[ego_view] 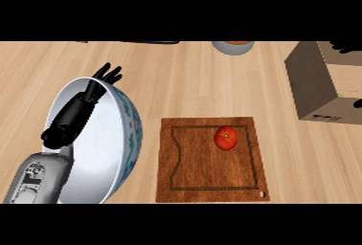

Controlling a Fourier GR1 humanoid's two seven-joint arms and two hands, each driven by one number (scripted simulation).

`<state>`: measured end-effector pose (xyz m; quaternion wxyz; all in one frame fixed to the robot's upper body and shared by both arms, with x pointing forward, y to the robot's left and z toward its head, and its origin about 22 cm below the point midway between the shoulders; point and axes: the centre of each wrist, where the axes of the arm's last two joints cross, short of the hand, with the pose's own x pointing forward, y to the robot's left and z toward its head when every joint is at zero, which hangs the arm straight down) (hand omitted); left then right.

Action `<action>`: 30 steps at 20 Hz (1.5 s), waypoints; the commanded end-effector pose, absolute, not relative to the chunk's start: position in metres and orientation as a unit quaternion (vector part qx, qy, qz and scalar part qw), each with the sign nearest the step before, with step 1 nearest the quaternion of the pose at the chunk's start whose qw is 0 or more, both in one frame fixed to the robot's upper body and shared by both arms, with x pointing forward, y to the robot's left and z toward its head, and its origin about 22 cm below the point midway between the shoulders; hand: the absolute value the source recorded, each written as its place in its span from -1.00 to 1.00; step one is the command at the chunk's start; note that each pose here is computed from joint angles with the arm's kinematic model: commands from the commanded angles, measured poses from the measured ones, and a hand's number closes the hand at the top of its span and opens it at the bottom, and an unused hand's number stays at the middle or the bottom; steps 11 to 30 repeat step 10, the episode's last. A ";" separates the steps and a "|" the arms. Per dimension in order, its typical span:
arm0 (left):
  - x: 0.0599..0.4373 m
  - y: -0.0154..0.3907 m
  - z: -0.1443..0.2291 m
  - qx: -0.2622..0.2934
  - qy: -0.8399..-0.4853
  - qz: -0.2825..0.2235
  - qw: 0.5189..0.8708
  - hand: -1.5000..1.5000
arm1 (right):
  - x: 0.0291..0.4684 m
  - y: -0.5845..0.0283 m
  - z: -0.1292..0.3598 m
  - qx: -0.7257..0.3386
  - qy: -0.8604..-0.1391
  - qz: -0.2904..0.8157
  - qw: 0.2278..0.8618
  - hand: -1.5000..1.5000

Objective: Pick the pear from the cutting board and place it in the cardboard box

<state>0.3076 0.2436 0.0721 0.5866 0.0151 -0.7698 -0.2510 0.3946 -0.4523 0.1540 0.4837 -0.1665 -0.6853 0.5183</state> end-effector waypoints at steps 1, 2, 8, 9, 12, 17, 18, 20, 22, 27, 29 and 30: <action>0.306 0.248 0.071 0.015 -0.769 -0.246 0.590 0.00 | 0.395 -0.452 0.134 0.007 -0.771 0.368 0.520 -1.00; 0.307 0.244 0.069 0.015 -0.765 -0.249 0.593 0.00 | 0.395 -0.451 0.133 0.024 -0.771 0.342 0.538 -1.00; 0.307 0.245 0.072 0.015 -0.769 -0.258 0.585 0.00 | 0.388 -0.469 0.148 0.048 -0.767 0.239 0.594 -1.00; 0.306 0.238 0.070 0.006 -0.771 -0.253 0.584 0.00 | 0.391 -0.468 0.156 0.044 -0.773 0.221 0.593 -1.00; 0.306 0.246 0.077 0.010 -0.774 -0.261 0.576 0.00 | 0.383 -0.483 0.167 0.044 -0.778 0.210 0.591 -1.00; 0.306 0.246 0.077 0.010 -0.774 -0.261 0.576 0.00 | 0.383 -0.483 0.167 0.044 -0.778 0.210 0.591 -1.00; 0.306 0.246 0.077 0.010 -0.774 -0.261 0.576 0.00 | 0.383 -0.483 0.167 0.044 -0.778 0.210 0.591 -1.00; 0.306 0.246 0.077 0.010 -0.774 -0.261 0.576 0.00 | 0.383 -0.483 0.167 0.044 -0.778 0.210 0.591 -1.00; 0.306 0.246 0.077 0.010 -0.774 -0.261 0.576 0.00 | 0.383 -0.483 0.167 0.044 -0.778 0.210 0.591 -1.00; 0.306 0.246 0.077 0.010 -0.774 -0.261 0.576 0.00 | 0.383 -0.483 0.167 0.044 -0.778 0.210 0.591 -1.00; 0.306 0.246 0.077 0.010 -0.774 -0.261 0.576 0.00 | 0.383 -0.483 0.167 0.044 -0.778 0.210 0.591 -1.00; 0.306 0.246 0.077 0.010 -0.774 -0.261 0.576 0.00 | 0.383 -0.483 0.167 0.044 -0.778 0.210 0.591 -1.00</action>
